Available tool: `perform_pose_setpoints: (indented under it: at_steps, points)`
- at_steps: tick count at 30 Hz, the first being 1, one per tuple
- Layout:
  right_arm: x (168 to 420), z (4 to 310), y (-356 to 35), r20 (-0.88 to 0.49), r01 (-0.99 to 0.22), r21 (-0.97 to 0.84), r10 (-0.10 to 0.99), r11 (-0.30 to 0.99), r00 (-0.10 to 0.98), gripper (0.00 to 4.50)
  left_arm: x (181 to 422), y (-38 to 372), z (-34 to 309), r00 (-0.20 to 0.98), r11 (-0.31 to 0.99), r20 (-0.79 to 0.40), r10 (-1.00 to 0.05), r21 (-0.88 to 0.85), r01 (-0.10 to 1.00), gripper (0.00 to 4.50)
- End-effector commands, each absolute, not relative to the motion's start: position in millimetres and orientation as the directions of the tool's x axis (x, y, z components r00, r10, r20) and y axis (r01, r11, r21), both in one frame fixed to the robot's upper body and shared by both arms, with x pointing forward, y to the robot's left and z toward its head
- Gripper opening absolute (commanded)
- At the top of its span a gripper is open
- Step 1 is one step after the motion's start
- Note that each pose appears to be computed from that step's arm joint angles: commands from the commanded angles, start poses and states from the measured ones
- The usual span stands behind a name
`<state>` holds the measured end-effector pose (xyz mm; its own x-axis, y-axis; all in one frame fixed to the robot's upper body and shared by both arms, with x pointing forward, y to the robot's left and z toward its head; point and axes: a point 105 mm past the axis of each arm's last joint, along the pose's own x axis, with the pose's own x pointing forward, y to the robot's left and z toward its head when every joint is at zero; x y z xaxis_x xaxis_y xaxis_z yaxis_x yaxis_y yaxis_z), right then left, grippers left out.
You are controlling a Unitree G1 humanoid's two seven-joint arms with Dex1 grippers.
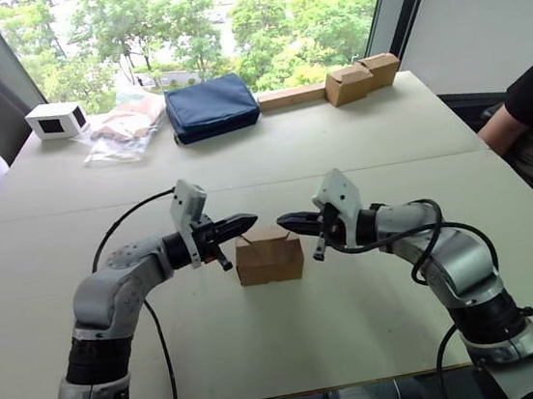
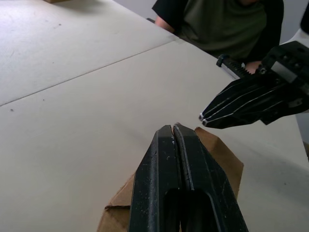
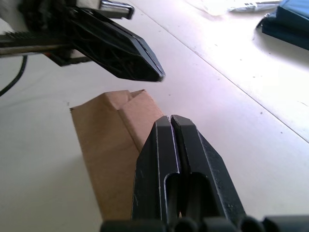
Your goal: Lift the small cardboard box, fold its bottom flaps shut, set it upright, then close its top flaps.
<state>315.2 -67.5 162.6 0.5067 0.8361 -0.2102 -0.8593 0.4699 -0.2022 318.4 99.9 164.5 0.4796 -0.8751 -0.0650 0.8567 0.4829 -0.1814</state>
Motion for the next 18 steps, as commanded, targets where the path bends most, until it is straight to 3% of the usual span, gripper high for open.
perform_pose_setpoints:
  at_steps: [1,18]
  points:
    - [316.1,171.4,-61.7,-0.176,-0.852,-0.247,0.843,0.462,0.508,0.00,313.4,102.9,167.8,0.481,0.486,-0.070,-0.874,-0.138,0.863,0.02]
    - [311.8,139.6,-46.6,-0.296,-0.877,-0.268,0.832,0.399,0.469,0.00,309.4,87.0,134.0,0.458,0.476,-0.204,-0.865,-0.049,0.878,0.02]
